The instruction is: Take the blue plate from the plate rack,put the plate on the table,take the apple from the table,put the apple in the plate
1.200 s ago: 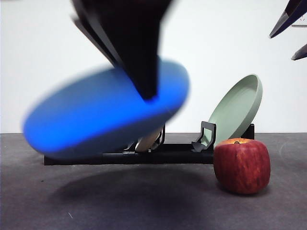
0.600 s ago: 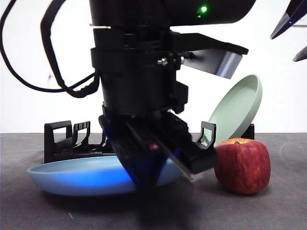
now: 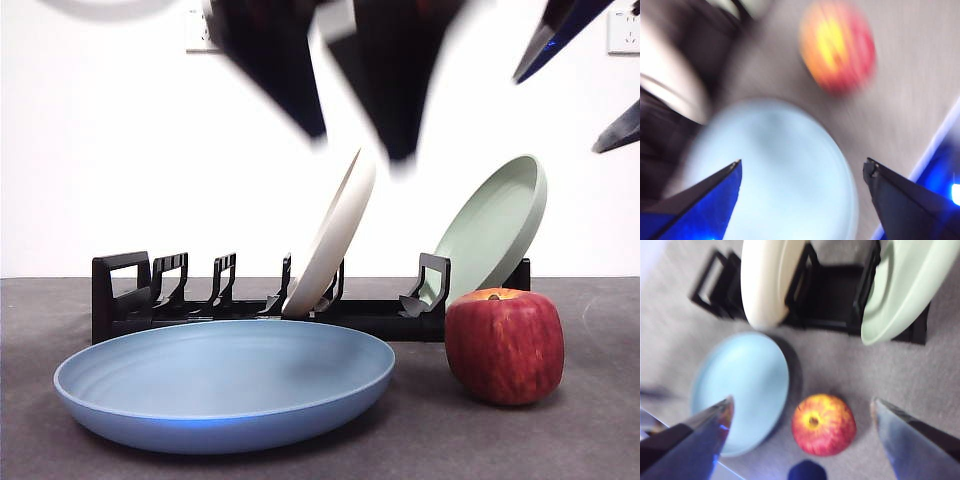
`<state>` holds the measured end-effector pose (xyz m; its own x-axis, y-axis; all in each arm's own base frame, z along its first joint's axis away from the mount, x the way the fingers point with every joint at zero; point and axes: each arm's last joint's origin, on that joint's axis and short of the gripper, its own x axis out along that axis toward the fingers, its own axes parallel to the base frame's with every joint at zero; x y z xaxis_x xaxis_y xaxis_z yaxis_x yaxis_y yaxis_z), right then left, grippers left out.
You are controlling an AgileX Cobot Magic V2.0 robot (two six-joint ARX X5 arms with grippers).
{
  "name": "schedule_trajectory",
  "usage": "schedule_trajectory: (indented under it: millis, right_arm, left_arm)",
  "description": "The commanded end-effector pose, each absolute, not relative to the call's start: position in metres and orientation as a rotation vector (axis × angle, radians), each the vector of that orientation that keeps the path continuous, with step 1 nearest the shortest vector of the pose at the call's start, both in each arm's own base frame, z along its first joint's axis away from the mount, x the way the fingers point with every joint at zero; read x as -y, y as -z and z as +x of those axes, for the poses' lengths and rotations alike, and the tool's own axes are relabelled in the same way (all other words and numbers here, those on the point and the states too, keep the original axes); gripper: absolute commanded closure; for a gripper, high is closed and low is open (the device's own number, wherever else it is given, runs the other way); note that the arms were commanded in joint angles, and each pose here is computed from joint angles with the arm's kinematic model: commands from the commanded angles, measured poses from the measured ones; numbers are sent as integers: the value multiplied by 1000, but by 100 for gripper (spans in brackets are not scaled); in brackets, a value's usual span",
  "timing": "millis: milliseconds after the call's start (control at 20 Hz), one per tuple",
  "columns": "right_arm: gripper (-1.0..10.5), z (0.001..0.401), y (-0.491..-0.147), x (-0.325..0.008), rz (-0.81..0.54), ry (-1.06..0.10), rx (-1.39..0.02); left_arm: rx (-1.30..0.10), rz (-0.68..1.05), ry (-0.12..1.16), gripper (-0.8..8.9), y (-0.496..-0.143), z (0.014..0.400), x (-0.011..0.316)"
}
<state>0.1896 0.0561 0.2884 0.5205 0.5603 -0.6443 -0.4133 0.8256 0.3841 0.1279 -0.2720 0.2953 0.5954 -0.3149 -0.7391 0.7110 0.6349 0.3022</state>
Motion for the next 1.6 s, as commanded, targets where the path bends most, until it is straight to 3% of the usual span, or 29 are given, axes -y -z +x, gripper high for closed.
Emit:
schedule_trajectory:
  millis: [50,150,300,500,650,950,1000,1050,1150,1200,1400,1600]
  right_arm:
    - [463,186,-289,-70,98,-578,-836]
    - [462,182,-287,-83,36,-586,-842]
    - [333,181,-279,-102,-71,-546,-867]
    - [334,196,-251,-127,-155,-548,-974]
    - [335,210,-222,-142,-236,-502,-1067]
    - [357,228,-174,-154,-282,-481,-1230]
    - [407,229,-170,-155,-286,-478,-1246]
    - [542,230,-168,-155,-285,-473,-1256]
    - [908,229,-167,-156,-286,-476,-1256]
    - [954,229,-168,-156,-289,-478,-1256]
    - [955,227,-177,-158,-296,-482,-1258]
    - [955,225,-211,-172,-297,-527,-1211]
  left_arm:
    - [-592,500,628,404,-342,127,247]
    - [-496,396,611,405,-384,125,219]
    - [-377,267,566,405,-437,119,175]
    - [-252,159,512,405,-487,101,125]
    - [-218,128,487,405,-503,88,101]
    - [-261,181,393,405,-497,79,83]
    - [-270,192,379,405,-496,79,83]
    - [-275,199,371,405,-495,79,82]
    - [-279,208,353,405,-495,79,82]
    - [-281,210,351,405,-495,79,82]
    - [-274,220,298,405,-495,79,80]
    - [-270,277,121,406,-492,80,75]
